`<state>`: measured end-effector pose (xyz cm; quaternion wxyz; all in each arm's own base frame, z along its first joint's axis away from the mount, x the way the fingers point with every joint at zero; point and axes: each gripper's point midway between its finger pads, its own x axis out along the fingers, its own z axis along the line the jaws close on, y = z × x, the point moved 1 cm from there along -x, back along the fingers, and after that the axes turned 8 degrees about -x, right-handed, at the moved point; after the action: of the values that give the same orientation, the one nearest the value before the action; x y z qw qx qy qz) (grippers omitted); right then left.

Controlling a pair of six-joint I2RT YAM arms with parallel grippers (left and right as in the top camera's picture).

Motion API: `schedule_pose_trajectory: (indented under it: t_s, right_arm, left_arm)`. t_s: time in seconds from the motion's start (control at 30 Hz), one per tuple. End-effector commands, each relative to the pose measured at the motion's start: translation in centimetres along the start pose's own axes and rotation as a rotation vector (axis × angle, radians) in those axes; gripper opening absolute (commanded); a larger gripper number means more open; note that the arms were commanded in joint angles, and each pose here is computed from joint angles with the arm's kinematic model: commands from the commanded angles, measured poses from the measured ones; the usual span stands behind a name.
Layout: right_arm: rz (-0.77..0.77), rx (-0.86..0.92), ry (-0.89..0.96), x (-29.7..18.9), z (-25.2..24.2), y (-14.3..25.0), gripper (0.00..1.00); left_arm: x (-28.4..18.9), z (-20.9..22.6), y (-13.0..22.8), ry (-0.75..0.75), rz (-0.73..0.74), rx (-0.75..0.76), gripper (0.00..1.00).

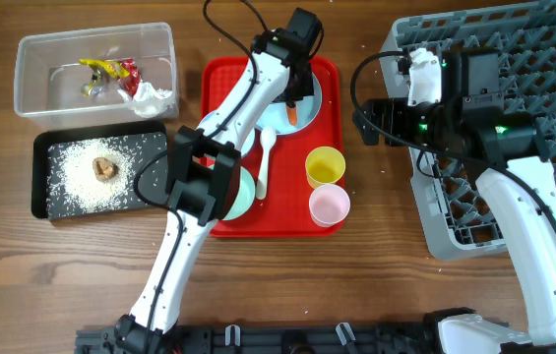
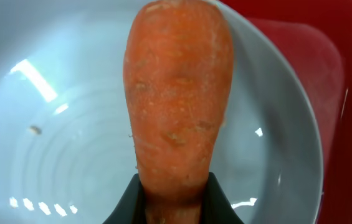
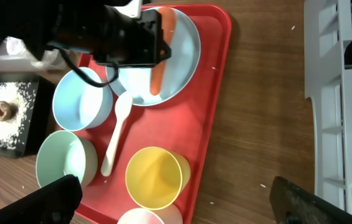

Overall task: Sort waste into correct bins and load items into the dishwasher rack
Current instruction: 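Grasp the orange carrot from the blue plate with the left gripper, then place the carrot onto the black tray and release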

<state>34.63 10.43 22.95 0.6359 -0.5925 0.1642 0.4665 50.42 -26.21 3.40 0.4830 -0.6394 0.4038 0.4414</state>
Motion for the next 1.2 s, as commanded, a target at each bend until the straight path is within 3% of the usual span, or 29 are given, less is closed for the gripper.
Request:
schedule_pose_trajectory:
  t_s: [0.0, 0.2, 0.4, 0.53, 0.77, 1.03, 1.17]
  right_arm:
    - [-0.015, 0.003, 0.013, -0.1, -0.1, -0.7, 1.0]
    - [-0.015, 0.003, 0.017, -0.1, -0.1, -0.7, 1.0]
    - [-0.015, 0.003, 0.016, -0.1, -0.1, -0.7, 1.0]
    - [-0.031, 0.001, 0.016, -0.1, -0.1, -1.1, 1.0]
    - [-0.026, 0.002, 0.016, -0.1, -0.1, -0.9, 1.0]
    - [-0.037, -0.001, 0.017, -0.2, -0.1, -1.2, 1.0]
    - [-0.046, -0.004, 0.016, -0.2, -0.1, -1.4, 1.0]
  left_arm:
    - [-7.8, 0.0, -2.5, 0.045, -0.102, 0.037, 0.05]
    - [-16.8, 3.8, -3.2, 0.035, -0.136, 0.012, 0.06]
    - [-20.5, 14.4, -1.9, -0.186, -0.013, -0.09, 0.06]
    - [-20.9, 20.3, -1.3, -0.278, 0.079, -0.193, 0.04]
    - [-20.6, 25.9, -1.1, -0.325, 0.138, -0.29, 0.04]
    - [-19.8, 34.0, 7.4, -0.451, 0.382, -0.496, 0.04]
    - [-13.6, 35.4, 8.6, -0.453, 0.346, -0.558, 0.04]
